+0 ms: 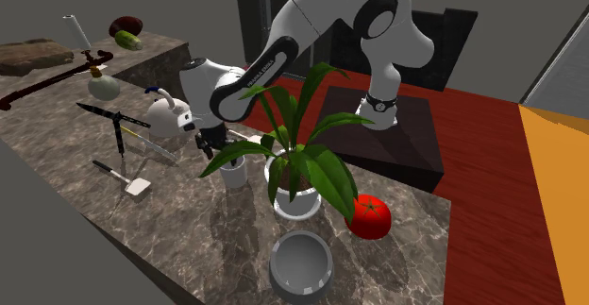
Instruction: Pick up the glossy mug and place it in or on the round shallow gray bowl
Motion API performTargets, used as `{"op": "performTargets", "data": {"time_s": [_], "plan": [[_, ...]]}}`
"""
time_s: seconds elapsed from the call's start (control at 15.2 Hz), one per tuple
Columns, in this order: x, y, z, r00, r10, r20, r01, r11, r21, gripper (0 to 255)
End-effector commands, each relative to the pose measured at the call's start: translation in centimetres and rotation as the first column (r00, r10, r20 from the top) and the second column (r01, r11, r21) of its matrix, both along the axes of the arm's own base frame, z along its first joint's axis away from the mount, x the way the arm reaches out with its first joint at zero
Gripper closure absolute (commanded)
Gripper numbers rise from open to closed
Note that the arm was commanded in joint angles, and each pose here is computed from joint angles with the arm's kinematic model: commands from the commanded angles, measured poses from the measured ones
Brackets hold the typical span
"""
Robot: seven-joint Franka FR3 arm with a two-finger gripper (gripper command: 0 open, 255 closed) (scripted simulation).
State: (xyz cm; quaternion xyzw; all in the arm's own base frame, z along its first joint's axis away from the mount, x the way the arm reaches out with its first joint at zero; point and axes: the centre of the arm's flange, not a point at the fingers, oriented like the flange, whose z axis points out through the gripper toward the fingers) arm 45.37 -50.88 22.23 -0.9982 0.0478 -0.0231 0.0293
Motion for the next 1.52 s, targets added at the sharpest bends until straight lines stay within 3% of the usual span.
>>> {"op": "performTargets", "data": {"time_s": [0.0,0.53,0.59,1.19,1.45], "plan": [[0.0,-0.1,-1.1,1.000,0.000,0.000,0.000,1.000,0.000,0],[0.0,0.0,-1.4,1.000,0.000,0.000,0.000,1.000,0.000,0],[0.0,0.0,-1.4,1.000,0.000,0.000,0.000,1.000,0.000,255],[0.0,0.0,-1.4,1.000,0.000,0.000,0.000,1.000,0.000,255],[0.0,0.0,0.8,1.000,0.000,0.000,0.000,1.000,0.000,255]]}}
